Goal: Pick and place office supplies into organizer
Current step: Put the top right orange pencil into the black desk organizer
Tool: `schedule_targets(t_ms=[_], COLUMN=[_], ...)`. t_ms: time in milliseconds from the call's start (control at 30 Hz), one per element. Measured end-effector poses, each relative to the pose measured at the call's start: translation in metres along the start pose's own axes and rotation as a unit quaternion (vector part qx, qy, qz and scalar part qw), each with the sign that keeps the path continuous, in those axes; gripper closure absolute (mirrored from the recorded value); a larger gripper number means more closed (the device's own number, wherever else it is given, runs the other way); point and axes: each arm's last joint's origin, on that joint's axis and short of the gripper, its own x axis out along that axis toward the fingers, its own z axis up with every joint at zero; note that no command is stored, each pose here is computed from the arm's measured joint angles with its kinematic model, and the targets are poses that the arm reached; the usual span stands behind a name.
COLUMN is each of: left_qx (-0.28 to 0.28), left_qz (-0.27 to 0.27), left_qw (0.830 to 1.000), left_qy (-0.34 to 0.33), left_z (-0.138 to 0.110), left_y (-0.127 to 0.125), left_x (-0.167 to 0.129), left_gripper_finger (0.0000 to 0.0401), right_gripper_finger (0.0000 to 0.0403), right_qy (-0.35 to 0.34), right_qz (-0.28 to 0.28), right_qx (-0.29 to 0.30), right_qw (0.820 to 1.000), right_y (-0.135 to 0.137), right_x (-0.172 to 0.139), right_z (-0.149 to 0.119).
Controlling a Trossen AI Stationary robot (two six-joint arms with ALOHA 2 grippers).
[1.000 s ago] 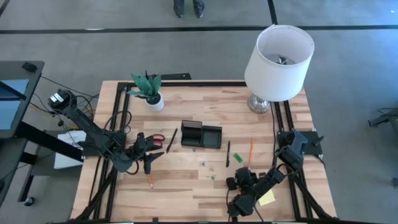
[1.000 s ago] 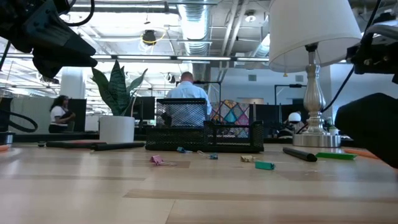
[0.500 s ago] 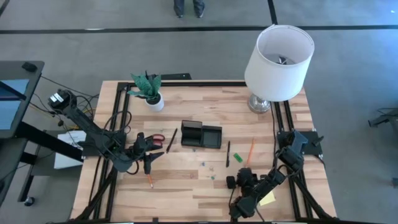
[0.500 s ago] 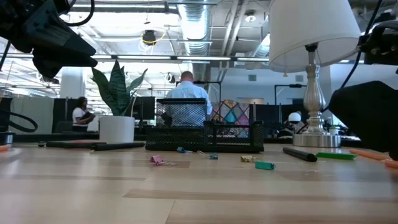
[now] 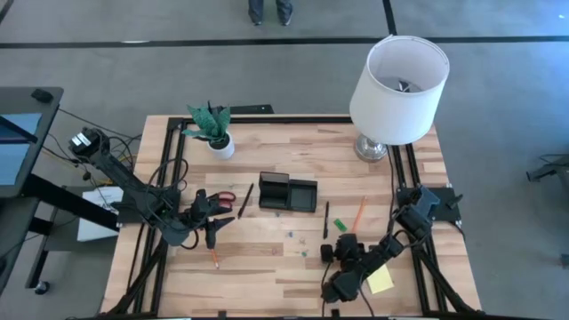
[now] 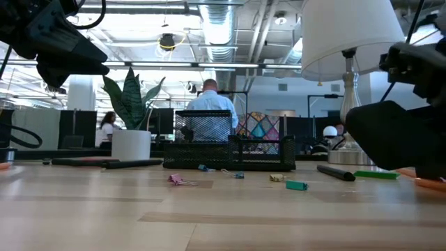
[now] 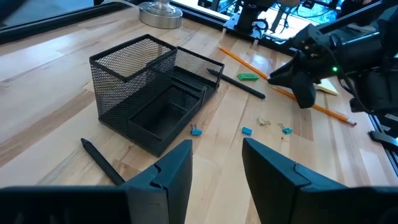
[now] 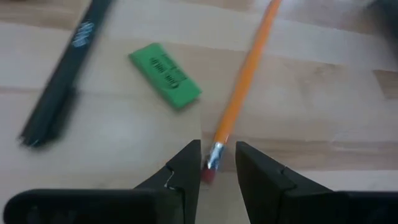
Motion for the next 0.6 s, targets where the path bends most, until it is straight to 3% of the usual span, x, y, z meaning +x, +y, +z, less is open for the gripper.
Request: schedule_targets(t_ms=[600], left_qx=[0.001], left_qz=[0.0], left_qw=[1.0], left_qy=[0.001], left_z=[-0.0001], left_y=[0.0001], left_x=[0.0001], left_gripper_finger=[0.0264], right_gripper_finger=[0.0305], right_qy=[0.013], right_qz=[0.001], right_qx=[0.01], right_qw=[1.0], right_y=[-0.0016], right_x=[0.0024], right_z=[-0.0055])
